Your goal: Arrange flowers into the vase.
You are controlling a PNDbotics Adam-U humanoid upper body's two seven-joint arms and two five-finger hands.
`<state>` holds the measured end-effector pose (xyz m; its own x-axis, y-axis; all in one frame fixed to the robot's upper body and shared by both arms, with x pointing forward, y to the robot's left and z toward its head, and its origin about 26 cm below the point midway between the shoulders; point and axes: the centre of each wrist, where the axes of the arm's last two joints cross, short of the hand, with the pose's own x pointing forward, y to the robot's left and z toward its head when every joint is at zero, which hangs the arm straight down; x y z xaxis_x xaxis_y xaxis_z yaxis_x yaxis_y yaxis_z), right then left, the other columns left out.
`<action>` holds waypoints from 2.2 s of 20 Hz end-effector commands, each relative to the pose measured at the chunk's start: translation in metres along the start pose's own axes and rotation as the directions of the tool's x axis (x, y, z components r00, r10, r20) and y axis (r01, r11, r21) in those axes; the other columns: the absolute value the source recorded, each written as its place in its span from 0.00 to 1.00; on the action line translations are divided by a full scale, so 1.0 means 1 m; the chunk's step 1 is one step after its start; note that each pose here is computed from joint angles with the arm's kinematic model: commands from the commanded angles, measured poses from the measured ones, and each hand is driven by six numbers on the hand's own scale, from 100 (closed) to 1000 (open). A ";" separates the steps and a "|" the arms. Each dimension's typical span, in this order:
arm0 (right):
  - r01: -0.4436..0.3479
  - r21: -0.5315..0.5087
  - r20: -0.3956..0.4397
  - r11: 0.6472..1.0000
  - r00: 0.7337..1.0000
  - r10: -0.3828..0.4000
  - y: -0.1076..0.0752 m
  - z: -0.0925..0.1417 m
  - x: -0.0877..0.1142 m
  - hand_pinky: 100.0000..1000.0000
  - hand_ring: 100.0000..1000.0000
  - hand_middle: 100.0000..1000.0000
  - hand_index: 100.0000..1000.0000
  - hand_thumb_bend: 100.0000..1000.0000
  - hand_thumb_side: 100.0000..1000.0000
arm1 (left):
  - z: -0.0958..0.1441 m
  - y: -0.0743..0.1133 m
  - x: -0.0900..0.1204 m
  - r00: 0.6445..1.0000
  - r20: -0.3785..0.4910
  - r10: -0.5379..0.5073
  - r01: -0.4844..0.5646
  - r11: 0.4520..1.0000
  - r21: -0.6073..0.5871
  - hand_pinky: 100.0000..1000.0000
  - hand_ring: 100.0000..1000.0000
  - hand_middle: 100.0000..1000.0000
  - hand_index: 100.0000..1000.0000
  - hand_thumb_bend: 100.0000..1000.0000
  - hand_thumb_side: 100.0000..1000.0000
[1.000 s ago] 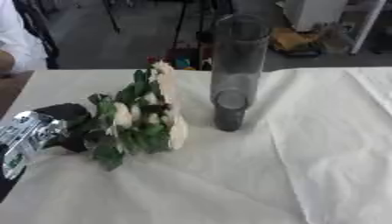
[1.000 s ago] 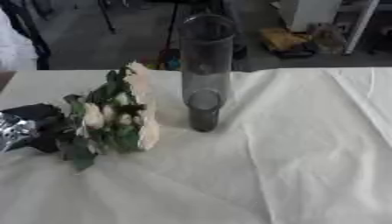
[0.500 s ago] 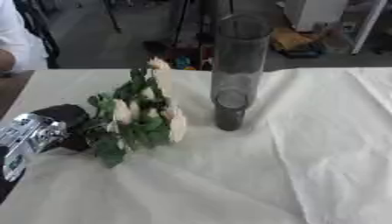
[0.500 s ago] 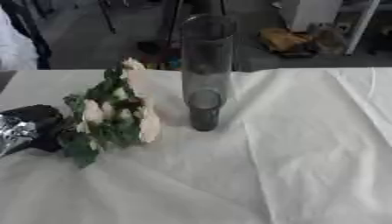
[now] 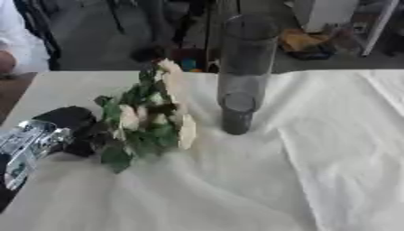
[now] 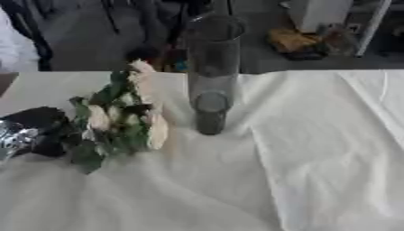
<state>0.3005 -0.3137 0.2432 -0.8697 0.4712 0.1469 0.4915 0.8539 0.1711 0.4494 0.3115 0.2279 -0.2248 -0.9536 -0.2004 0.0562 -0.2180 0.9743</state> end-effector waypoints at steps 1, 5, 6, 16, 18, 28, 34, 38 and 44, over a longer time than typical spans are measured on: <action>0.009 -0.013 0.022 1.000 1.000 -0.009 -0.002 -0.007 0.003 0.85 0.85 0.74 0.86 0.00 1.00 | 0.009 0.019 -0.008 1.000 -0.009 -0.017 0.018 0.995 0.094 0.00 0.00 0.00 0.00 0.00 0.29; 0.007 -0.011 0.019 1.000 1.000 -0.006 -0.002 -0.006 0.003 0.85 0.85 0.74 0.86 0.00 1.00 | 0.014 0.025 -0.010 1.000 -0.016 0.006 -0.004 0.990 0.139 0.00 0.00 0.00 0.00 0.00 0.27; 0.006 -0.012 0.018 1.000 1.000 -0.006 -0.003 -0.006 0.003 0.85 0.85 0.74 0.86 0.00 1.00 | 0.016 0.027 -0.010 1.000 -0.015 0.013 -0.010 0.990 0.142 0.00 0.00 0.00 0.00 0.00 0.27; -0.001 -0.011 0.012 1.000 1.000 0.001 -0.004 -0.005 0.003 0.85 0.85 0.74 0.86 0.00 1.00 | 0.033 0.058 -0.005 0.995 -0.007 0.100 -0.097 0.981 0.169 0.00 0.00 0.00 0.00 0.00 0.27; -0.001 -0.011 0.012 1.000 1.000 0.001 -0.004 -0.005 0.003 0.85 0.85 0.74 0.86 0.00 1.00 | 0.036 0.062 -0.005 0.992 -0.008 0.122 -0.119 0.977 0.178 0.00 0.00 0.00 0.00 0.00 0.27; -0.001 -0.012 0.010 1.000 1.000 0.001 -0.005 -0.005 0.003 0.86 0.85 0.74 0.86 0.00 1.00 | 0.046 0.066 -0.004 0.977 -0.017 0.215 -0.202 0.941 0.270 0.00 0.00 0.00 0.00 0.00 0.23; -0.001 -0.013 0.010 1.000 1.000 0.001 -0.005 -0.005 0.003 0.86 0.85 0.74 0.86 0.00 1.00 | 0.056 0.077 0.001 0.946 0.019 0.325 -0.309 0.878 0.366 0.00 0.00 0.00 0.00 0.00 0.24; 0.000 -0.011 0.011 1.000 1.000 0.000 -0.005 -0.005 0.003 0.86 0.85 0.74 0.86 0.00 1.00 | 0.063 0.089 0.004 0.911 0.062 0.407 -0.393 0.814 0.428 0.00 0.00 0.00 0.00 0.00 0.26; -0.003 -0.010 0.008 1.000 1.000 0.003 -0.005 -0.005 0.003 0.86 0.85 0.74 0.86 0.00 1.00 | 0.069 0.101 0.007 0.870 0.119 0.479 -0.472 0.735 0.487 0.00 0.00 0.00 0.00 0.00 0.38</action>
<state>0.2996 -0.3160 0.2407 -0.8665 0.4710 0.1654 0.4958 0.8506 0.1752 0.3940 0.2906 0.3086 -0.2733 -0.9073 0.3195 -0.2617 0.3897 0.8830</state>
